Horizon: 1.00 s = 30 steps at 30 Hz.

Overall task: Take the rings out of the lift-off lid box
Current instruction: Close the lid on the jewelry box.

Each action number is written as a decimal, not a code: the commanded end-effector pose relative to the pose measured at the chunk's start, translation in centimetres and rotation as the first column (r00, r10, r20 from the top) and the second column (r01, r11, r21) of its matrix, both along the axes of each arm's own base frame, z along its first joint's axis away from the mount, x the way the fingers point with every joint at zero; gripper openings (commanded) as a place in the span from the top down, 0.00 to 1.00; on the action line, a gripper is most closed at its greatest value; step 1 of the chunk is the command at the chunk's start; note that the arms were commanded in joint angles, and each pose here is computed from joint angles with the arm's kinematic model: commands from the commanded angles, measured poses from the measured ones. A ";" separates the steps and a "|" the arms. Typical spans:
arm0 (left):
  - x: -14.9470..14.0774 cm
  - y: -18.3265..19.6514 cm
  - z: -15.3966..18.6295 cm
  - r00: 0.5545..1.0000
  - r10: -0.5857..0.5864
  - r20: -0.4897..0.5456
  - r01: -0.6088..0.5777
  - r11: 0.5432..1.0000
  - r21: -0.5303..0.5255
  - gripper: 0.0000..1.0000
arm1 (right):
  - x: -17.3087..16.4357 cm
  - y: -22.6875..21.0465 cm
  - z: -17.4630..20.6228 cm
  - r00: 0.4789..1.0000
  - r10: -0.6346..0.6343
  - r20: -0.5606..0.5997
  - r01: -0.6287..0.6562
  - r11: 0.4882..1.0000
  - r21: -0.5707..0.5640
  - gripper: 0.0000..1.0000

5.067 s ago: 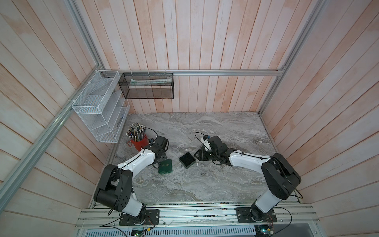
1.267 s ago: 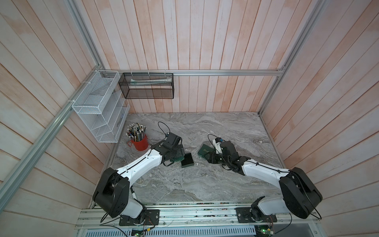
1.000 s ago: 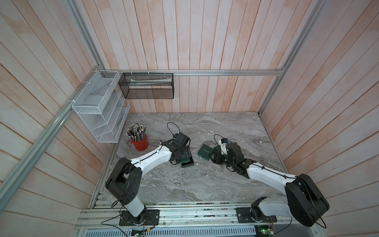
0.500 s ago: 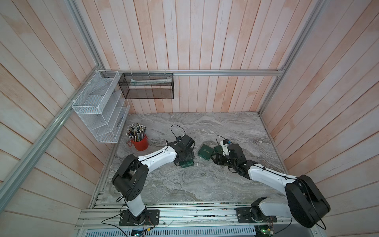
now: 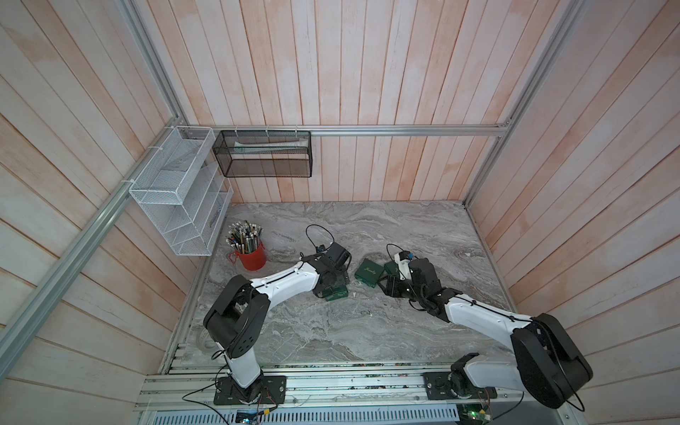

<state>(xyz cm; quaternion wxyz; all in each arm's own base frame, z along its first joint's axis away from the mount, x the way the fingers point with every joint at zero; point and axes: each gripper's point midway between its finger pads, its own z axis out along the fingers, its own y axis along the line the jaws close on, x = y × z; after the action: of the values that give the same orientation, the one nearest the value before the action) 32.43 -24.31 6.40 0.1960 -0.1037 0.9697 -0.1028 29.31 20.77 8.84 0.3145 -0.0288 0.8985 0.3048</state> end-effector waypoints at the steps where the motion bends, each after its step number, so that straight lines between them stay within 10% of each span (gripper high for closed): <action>1: 0.9 -0.8 0.5 0.999 0.008 0.031 -0.008 1.000 -0.004 0.12 | -0.3 0.1 -0.6 1.000 0.022 -0.012 -0.022 1.000 0.004 0.46; 30: 0.7 -1.4 0.4 0.999 -0.010 0.032 0.010 1.000 -0.005 0.11 | -0.2 0.8 -1.3 0.998 0.054 -0.044 -0.054 0.999 -0.002 0.46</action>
<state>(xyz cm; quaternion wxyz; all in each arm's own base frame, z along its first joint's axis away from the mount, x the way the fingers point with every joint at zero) 32.89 -25.08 6.24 0.2030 -0.0994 0.9690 -0.0995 28.69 21.27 7.28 0.2845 -0.0382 0.9063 0.3102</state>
